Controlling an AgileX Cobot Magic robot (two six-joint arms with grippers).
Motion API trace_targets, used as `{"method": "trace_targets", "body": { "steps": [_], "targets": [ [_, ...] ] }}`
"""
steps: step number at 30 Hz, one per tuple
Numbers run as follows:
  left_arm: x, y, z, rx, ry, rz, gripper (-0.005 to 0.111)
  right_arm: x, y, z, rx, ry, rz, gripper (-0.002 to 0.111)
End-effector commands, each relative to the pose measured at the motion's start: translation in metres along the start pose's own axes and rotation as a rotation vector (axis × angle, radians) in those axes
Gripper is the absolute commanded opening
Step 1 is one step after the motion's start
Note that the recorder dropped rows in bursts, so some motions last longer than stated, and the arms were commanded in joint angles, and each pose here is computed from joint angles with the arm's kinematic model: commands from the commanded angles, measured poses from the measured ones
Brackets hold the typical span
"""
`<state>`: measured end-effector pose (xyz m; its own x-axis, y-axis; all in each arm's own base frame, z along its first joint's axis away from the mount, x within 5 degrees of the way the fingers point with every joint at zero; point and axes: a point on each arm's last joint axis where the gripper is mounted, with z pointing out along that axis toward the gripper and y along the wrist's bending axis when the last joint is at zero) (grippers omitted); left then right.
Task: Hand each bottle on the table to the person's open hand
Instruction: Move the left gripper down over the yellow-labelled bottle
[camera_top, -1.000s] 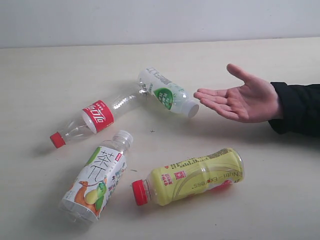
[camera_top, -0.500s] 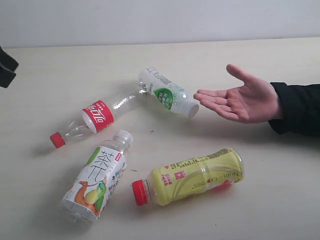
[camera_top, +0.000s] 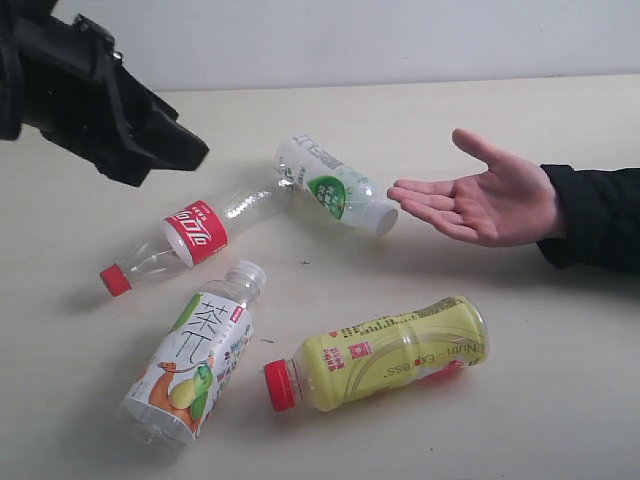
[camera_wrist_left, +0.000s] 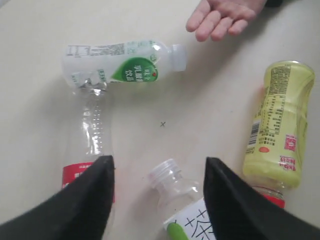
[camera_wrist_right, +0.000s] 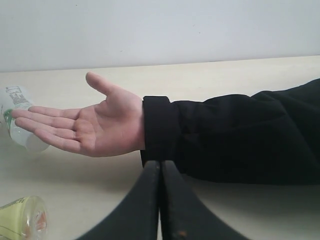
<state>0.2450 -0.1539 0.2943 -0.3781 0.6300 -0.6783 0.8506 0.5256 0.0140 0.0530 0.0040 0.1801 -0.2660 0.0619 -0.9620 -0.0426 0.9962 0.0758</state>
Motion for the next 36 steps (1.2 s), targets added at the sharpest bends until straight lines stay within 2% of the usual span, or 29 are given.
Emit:
{"method": "trace_targets", "body": {
  "steps": [1,3,6,12,16,26,31,36],
  "targets": [
    [-0.006,-0.011,0.027,0.021,0.012,0.046,0.058,-0.002,0.000,0.000,-0.001,-0.008,0.001,0.000],
    [-0.004,-0.018,0.041,0.040,0.056,0.100,0.060,-0.002,0.000,0.000,-0.002,-0.008,0.004,0.000],
    [-0.002,-0.028,0.058,0.054,0.099,0.087,0.068,-0.002,0.000,0.000,-0.002,-0.008,0.002,0.000],
    [0.001,-0.040,0.079,0.077,0.141,0.149,0.071,-0.002,0.000,0.000,-0.002,-0.008,0.002,0.000],
    [0.004,-0.052,0.092,0.101,0.185,0.214,0.079,-0.002,0.000,0.000,-0.002,-0.008,0.002,0.000],
    [-0.002,-0.078,0.106,0.091,0.155,0.369,0.081,-0.002,0.000,0.000,-0.001,-0.008,0.001,0.000],
    [-0.001,-0.085,0.115,0.099,0.154,0.381,0.085,-0.002,0.000,0.000,-0.001,-0.008,0.001,0.000],
    [0.004,-0.091,0.127,0.118,0.180,0.346,0.085,-0.002,0.000,0.000,-0.002,-0.008,0.003,0.000]
  ]
}}
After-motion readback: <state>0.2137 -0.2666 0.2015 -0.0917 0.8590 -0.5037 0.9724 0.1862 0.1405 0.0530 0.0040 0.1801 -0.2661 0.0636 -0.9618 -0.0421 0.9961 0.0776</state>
